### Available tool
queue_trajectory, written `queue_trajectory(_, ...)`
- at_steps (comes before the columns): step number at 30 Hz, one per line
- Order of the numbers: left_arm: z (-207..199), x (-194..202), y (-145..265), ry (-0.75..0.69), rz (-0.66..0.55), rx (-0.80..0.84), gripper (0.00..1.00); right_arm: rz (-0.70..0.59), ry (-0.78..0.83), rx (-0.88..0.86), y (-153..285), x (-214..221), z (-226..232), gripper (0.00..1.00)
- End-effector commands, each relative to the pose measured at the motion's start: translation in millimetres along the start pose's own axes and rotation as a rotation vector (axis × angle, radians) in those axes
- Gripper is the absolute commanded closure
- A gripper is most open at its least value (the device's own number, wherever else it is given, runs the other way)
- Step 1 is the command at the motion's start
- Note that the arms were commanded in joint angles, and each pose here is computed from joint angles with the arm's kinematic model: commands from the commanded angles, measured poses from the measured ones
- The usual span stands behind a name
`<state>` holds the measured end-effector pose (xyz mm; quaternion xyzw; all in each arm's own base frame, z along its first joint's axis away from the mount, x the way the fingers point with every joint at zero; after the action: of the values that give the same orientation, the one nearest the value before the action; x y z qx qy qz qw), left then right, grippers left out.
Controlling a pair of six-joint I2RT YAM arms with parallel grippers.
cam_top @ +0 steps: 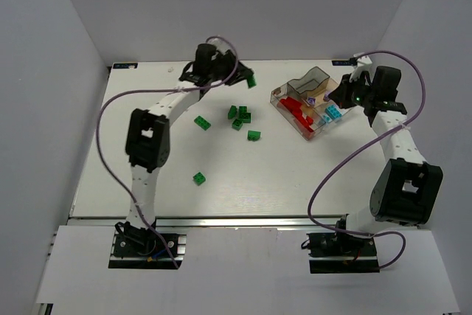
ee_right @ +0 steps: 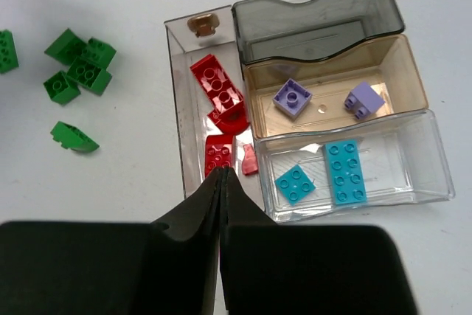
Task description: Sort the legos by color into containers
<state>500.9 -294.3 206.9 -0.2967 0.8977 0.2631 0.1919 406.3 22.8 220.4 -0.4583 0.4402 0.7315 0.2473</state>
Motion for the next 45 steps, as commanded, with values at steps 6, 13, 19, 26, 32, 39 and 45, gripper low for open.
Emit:
queue_trajectory(6, -87.7, -18.2, -87.1, -0.232, -0.202, 0.319, 1.00, -0.144, -0.003, 0.077, 31.7, -40.2, -2.7, 1.00)
queue_trajectory(13, -107.0, -23.7, -118.5, -0.231, -0.482, 0.351, 1.00, -0.125, -0.046, 0.083, 36.6, -20.1, -6.1, 1.00)
queue_trajectory(19, -93.8, -20.3, -134.0, -0.161, -0.602, 0.260, 1.00, -0.119, -0.048, 0.052, 28.9, -6.9, -5.5, 0.98)
queue_trajectory(26, -85.7, -5.3, -149.9, -0.070, -0.688, 0.254, 1.00, -0.092, -0.078, 0.003, 13.9, 4.3, -6.5, 0.82)
queue_trajectory(32, -78.3, 10.5, -160.3, -0.034, -0.664, 0.283, 1.00, -0.080, -0.095, -0.016, 8.4, 6.5, -9.1, 0.81)
queue_trajectory(39, -70.6, 22.5, -168.8, -0.006, -0.623, 0.310, 1.00, -0.056, -0.111, -0.022, 6.5, 20.3, -7.2, 0.81)
queue_trajectory(45, -68.7, 33.3, -173.9, 0.018, -0.602, 0.320, 1.00, -0.050, -0.119, -0.028, 6.8, 24.5, -6.0, 0.81)
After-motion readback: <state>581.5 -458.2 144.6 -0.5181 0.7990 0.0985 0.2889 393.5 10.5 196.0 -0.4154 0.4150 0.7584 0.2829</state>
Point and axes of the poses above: each gripper's point midway between its finger pads, its own y axis back along the fingers, its own z axis along the line the jaws close on, x = y × z, the point moved 3 cm from there along y, back along the fingers, and after that the axes turned 3 degrees about -y, right-handed, at the moved point
